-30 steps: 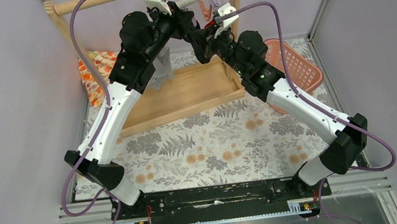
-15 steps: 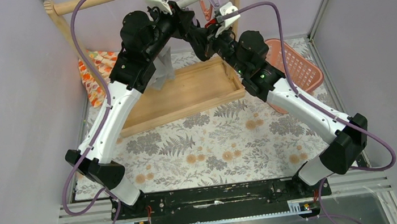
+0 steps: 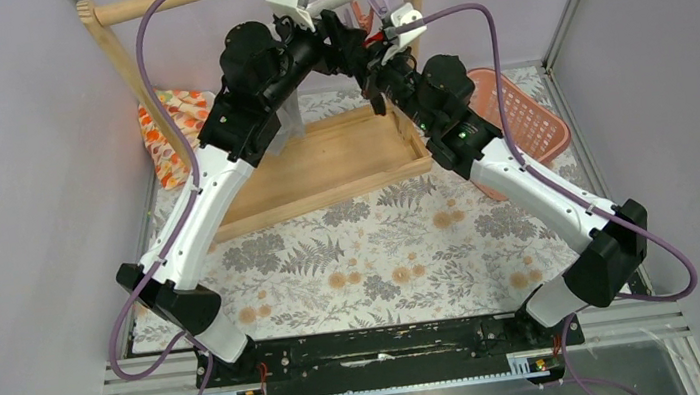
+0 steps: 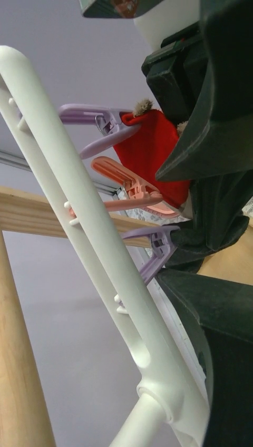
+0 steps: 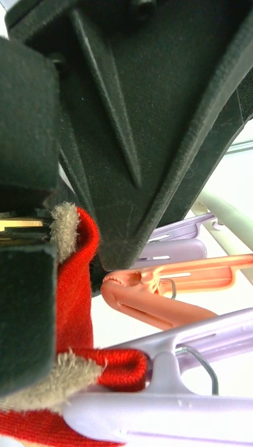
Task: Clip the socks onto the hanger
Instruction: Clamp the sock onto the hanger.
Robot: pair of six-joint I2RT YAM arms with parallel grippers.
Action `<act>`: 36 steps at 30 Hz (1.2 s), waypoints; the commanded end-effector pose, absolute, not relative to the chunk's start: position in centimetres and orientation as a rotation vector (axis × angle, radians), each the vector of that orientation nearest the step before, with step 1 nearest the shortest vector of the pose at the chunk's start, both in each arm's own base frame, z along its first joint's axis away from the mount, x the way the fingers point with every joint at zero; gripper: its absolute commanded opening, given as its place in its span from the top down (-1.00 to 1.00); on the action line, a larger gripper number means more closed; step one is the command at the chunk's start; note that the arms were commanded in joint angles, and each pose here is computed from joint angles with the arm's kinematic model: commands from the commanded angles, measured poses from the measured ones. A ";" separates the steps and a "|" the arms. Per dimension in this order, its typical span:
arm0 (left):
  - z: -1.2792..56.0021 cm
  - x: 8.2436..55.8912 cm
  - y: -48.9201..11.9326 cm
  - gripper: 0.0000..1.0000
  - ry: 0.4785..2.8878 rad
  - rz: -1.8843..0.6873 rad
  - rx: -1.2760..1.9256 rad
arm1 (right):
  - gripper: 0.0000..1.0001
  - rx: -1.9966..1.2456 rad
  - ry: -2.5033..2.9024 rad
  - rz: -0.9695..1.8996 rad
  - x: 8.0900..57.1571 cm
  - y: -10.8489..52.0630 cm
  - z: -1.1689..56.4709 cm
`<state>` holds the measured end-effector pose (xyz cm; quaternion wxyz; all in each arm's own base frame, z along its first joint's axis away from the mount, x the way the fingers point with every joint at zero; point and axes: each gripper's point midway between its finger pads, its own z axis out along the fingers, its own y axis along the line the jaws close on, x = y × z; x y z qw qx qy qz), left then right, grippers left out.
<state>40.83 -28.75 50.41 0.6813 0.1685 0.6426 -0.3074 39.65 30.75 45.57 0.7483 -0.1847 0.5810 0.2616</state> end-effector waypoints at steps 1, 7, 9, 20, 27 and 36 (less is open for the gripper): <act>50.4 39.7 -30.0 -0.42 1.432 -0.741 0.431 | 1.00 -0.354 1.199 0.569 39.4 29.7 48.0; 50.9 39.8 -29.1 -0.63 1.419 -0.701 0.402 | 0.51 -0.366 1.232 0.567 39.7 30.0 46.9; 51.1 39.8 -28.6 -0.68 1.413 -0.674 0.388 | -0.20 -0.364 1.246 0.563 39.7 29.9 46.0; 52.1 39.8 -26.7 -0.82 1.385 -0.586 0.334 | -0.98 -0.349 1.323 0.541 37.2 27.3 41.3; 51.6 40.5 -26.4 -0.94 1.386 -0.561 0.298 | -0.94 -0.272 1.375 0.507 34.4 23.5 38.5; 51.7 39.4 -26.2 -0.97 1.314 -0.634 0.236 | -0.91 -0.053 1.512 0.340 32.7 15.2 32.9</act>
